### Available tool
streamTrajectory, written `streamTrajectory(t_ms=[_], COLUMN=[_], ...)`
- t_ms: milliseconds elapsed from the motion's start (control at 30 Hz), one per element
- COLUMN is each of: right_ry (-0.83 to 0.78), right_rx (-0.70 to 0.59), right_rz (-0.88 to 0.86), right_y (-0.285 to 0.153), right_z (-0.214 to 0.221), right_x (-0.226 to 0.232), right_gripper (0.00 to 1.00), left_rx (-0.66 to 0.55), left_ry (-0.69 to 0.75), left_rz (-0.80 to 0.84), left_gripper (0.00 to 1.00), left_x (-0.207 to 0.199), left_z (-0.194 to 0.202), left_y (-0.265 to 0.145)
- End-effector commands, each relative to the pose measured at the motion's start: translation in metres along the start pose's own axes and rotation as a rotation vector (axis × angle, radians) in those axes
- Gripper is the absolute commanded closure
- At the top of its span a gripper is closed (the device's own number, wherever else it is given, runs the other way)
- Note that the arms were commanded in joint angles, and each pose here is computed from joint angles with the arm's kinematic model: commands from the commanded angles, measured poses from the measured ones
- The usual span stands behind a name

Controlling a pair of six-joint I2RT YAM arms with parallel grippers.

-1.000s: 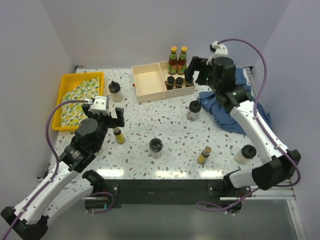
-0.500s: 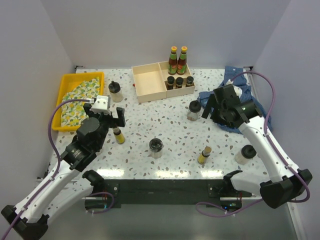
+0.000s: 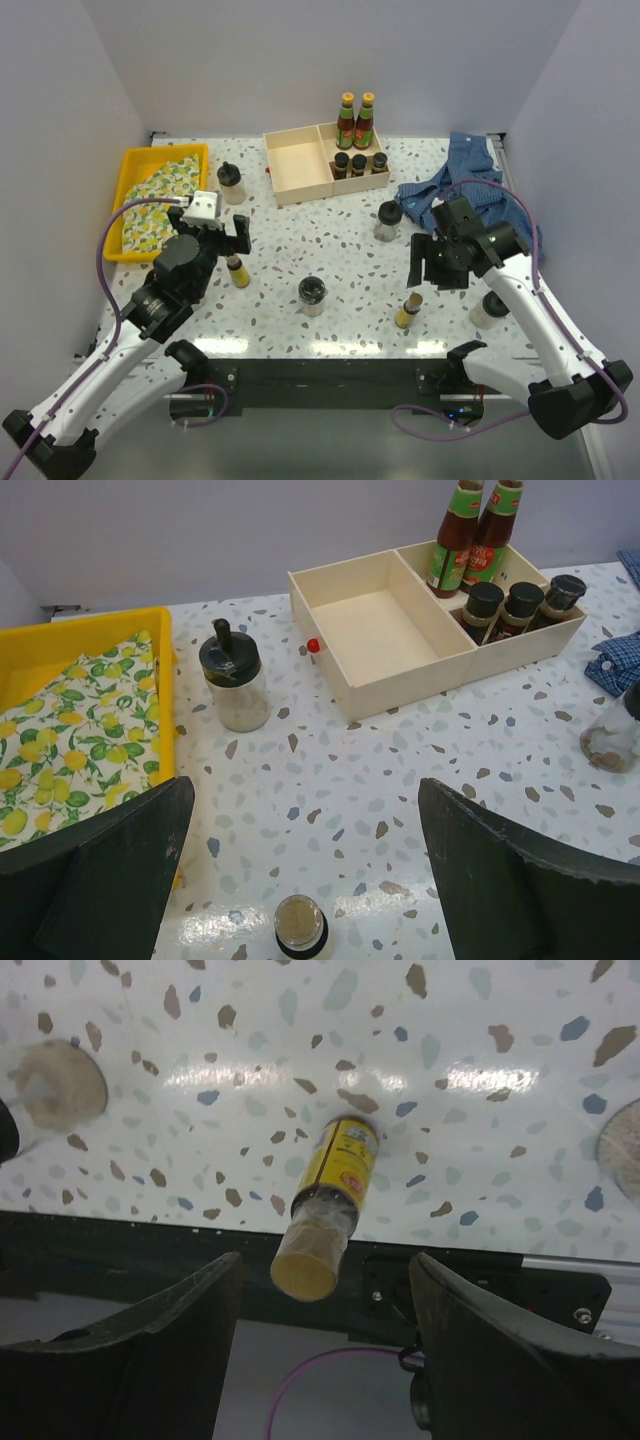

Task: Organize the condiment bottles
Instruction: Pick up the bottle from the center of the board.

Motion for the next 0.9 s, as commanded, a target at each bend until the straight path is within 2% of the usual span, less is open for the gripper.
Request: streamTrajectory(t_ms=[0, 433, 700, 800, 867], right_ry=[-0.065, -0.099, -0.101, -0.097, -0.093], right_rx=[0.0, 0.011, 0.009, -0.017, -0.036], right_rz=[-0.166, -0.047, 0.038, 0.07, 0.092], right_y=[0.002, 0.013, 0.035, 0.035, 0.032], right_z=[0.009, 0.019, 0.024, 0.023, 0.02], right_x=[0.015, 0.014, 0.02, 0.017, 0.014], right_gripper=[0.29, 0.38, 0.43, 0.49, 0.65], left_rx=[-0.044, -0.045, -0.045, -0.051, -0.049], left_ry=[-0.02, -0.022, -0.022, -0.025, -0.025], left_rz=[0.026, 0.029, 0.029, 0.028, 0.029], left_gripper=[0.0, 0.0, 0.0, 0.0, 0.0], left_x=[-0.005, -0.006, -0.005, -0.005, -0.005], left_z=[-0.009, -0.009, -0.009, -0.01, -0.01], left_y=[0.001, 0.001, 0.0, -0.001, 0.0])
Point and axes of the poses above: each gripper's point midway between its finger pads, its own y axis out along the fingers, its own x axis along the line the jaws close on, z = x × y, the point moved 6 cm from there along -y, back along the fingers, and after that the axes turned 14 degrees about -y, right-handed, at the moved point
